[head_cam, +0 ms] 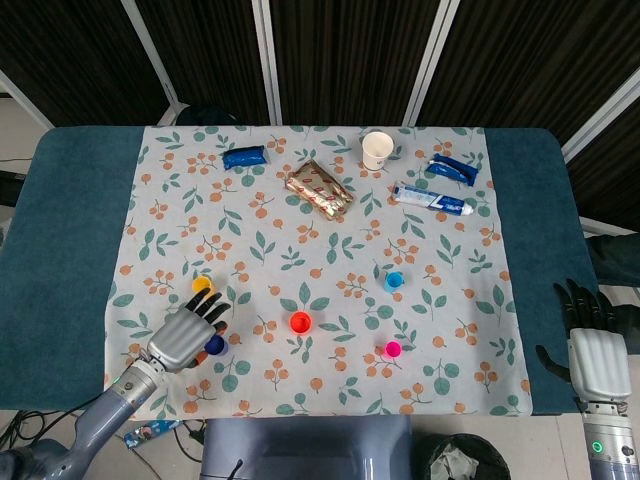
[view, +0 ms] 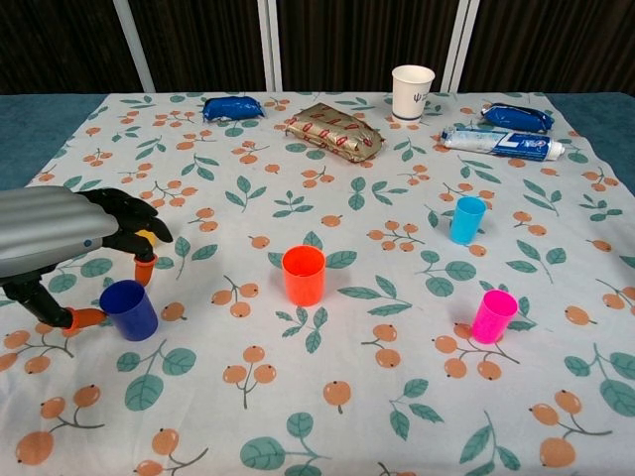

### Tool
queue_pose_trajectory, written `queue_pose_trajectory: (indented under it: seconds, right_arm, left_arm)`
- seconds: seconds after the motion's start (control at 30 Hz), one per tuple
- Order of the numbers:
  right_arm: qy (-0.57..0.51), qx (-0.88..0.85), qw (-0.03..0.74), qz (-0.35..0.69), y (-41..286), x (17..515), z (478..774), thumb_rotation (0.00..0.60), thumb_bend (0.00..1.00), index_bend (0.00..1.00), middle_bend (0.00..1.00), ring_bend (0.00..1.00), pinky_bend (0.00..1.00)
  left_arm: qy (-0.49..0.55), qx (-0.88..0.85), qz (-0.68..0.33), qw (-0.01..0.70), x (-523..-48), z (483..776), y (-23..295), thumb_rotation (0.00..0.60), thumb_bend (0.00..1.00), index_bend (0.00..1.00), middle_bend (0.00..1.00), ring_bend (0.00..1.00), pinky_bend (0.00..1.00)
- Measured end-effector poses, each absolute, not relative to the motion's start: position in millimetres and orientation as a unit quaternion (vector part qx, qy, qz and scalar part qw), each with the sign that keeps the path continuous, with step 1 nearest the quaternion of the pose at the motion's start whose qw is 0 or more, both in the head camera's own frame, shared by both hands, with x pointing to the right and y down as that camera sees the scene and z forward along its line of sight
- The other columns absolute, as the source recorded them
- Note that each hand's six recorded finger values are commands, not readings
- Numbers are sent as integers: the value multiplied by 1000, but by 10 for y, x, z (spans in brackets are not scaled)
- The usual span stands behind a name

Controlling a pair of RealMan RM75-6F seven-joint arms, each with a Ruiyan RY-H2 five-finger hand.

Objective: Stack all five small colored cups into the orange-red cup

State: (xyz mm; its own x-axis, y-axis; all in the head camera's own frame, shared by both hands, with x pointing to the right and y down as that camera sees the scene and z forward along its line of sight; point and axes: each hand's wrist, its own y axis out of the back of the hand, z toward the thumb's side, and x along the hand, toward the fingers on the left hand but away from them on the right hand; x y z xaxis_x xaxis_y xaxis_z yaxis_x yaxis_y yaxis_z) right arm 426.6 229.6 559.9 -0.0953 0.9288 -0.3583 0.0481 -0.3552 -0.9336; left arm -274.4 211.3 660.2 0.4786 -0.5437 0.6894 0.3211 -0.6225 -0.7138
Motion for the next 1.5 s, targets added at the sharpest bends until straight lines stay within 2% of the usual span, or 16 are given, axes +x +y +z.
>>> queue_pose_trajectory:
  seconds: [0.33,0.7,0.83,1.17,1.5]
  right_arm:
    - [-435,-563,368,599,2298,4260,5589,600,310,25,57,66,44]
    - [-435,-561,368,601,2302,4256,5593,600,310,26,57,67,45]
    - [-433,-561,368,602,2305,4252,5603,600,311,26,57,67,45]
    - [-431,-559,369,605,2313,4247,5611,600,310,26,57,67,45]
    - [-430,-557,368,608,2312,4257,5628,600,311,26,57,66,44]
  left_arm:
    - [99,-750,-494,429,-2685,6511,2035,600,359,483,177,0,20]
    - [200,-766,-417,447,-2342,5911,1528,600,359,498,185,0,28]
    - [218,-775,-397,440,-2183,5776,1358,600,359,504,186,0,31]
    - [185,-794,-410,408,-1900,5870,1246,600,359,505,186,0,31]
    - [149,-793,-418,418,-1559,5984,1277,600,359,505,186,0,31]
